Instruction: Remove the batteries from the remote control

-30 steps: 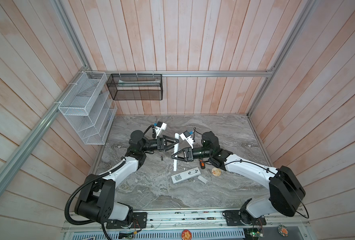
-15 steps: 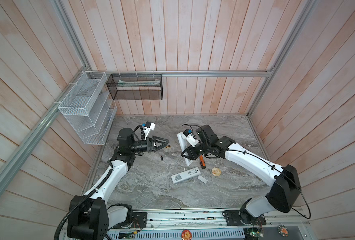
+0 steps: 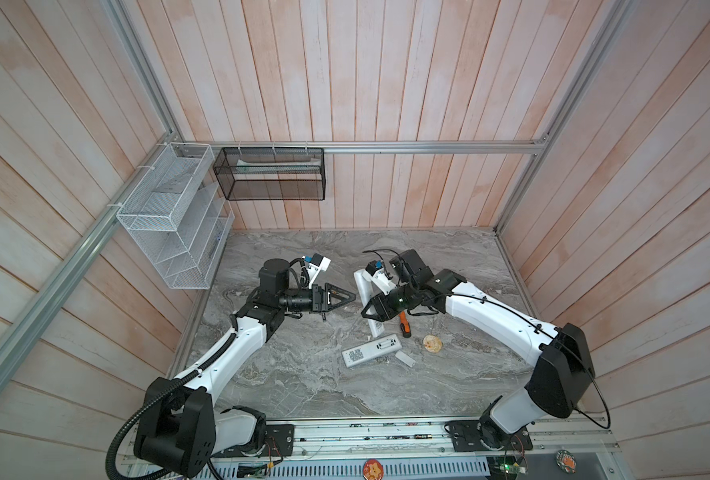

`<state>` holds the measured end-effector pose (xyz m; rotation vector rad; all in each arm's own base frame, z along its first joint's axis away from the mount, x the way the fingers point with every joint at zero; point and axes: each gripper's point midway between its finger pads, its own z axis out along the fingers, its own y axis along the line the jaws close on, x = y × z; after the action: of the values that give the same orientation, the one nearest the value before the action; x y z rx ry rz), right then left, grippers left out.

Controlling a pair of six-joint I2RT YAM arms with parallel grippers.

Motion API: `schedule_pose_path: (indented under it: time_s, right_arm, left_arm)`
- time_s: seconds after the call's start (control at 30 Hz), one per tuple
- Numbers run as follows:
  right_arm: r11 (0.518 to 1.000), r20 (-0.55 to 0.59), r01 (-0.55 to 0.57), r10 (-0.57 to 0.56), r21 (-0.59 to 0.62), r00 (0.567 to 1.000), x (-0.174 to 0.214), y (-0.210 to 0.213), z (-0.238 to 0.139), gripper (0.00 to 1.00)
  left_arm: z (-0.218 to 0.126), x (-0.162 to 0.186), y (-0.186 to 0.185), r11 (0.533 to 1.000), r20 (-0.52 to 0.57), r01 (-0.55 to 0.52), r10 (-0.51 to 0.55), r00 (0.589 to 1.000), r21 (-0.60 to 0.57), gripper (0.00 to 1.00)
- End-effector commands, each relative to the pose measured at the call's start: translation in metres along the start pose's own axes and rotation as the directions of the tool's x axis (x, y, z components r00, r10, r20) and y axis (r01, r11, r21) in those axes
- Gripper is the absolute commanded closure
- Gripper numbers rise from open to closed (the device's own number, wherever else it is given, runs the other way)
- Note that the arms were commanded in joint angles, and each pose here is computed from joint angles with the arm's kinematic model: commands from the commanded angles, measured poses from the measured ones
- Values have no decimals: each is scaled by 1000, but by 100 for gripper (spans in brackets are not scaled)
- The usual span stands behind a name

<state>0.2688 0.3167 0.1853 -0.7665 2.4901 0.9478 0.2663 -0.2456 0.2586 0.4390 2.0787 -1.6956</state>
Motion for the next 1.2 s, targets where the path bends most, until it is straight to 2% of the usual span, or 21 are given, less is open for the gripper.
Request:
schedule_pose_path:
  time_s: [0.0, 0.1, 0.23, 0.37, 0.47, 0.5, 0.63, 0.67, 0.73, 0.97, 1.1, 1.17]
  right_arm:
    - [926, 139, -344, 365, -153, 921, -20, -3, -21, 73]
    - [831, 230, -479, 544, -282, 807, -26, -2, -33, 73]
    - [708, 234, -590, 695, -389, 680, -30, -4, -39, 73]
    - [625, 216, -627, 767, -465, 604, -34, 2, -46, 73]
    - [587, 215, -630, 795, -509, 567, -36, 5, -54, 74]
    - [556, 198, -644, 816, -526, 542, -36, 7, -57, 75]
    - [525, 180, -642, 832, -559, 524, -35, 11, -61, 75]
    - [516, 174, -641, 837, -568, 519, -34, 11, -61, 76]
    - [491, 160, -644, 850, -586, 502, -32, 12, -61, 77]
    - [454, 119, -655, 864, -603, 490, -28, 16, -57, 78]
    - [444, 108, -656, 867, -611, 486, -28, 18, -57, 78]
    - [436, 103, -656, 870, -616, 482, -28, 18, -57, 78]
  left_arm:
    - [-1, -6, 2, 990, 89, -108, 117, 989, -94, 0]
    - [3, 6, 2, 979, 116, -155, 171, 978, -134, 0]
    - [19, 25, -3, 953, 114, -241, 264, 958, -185, 0]
    - [40, 41, 3, 908, 83, -315, 349, 933, -276, 0]
    - [40, 36, 11, 899, 141, -297, 356, 924, -322, 2]
    - [39, 33, 12, 900, 169, -291, 358, 918, -325, 3]
    - [43, 20, 6, 886, 243, -298, 396, 886, -355, 14]
    - [46, 19, 5, 882, 249, -303, 404, 880, -360, 23]
    - [52, 16, 3, 874, 268, -313, 424, 865, -371, 31]
    - [51, 3, -5, 848, 341, -322, 477, 810, -422, 34]
    - [53, 1, -7, 834, 323, -346, 500, 803, -430, 38]
    - [56, 2, -6, 832, 306, -354, 501, 809, -427, 44]
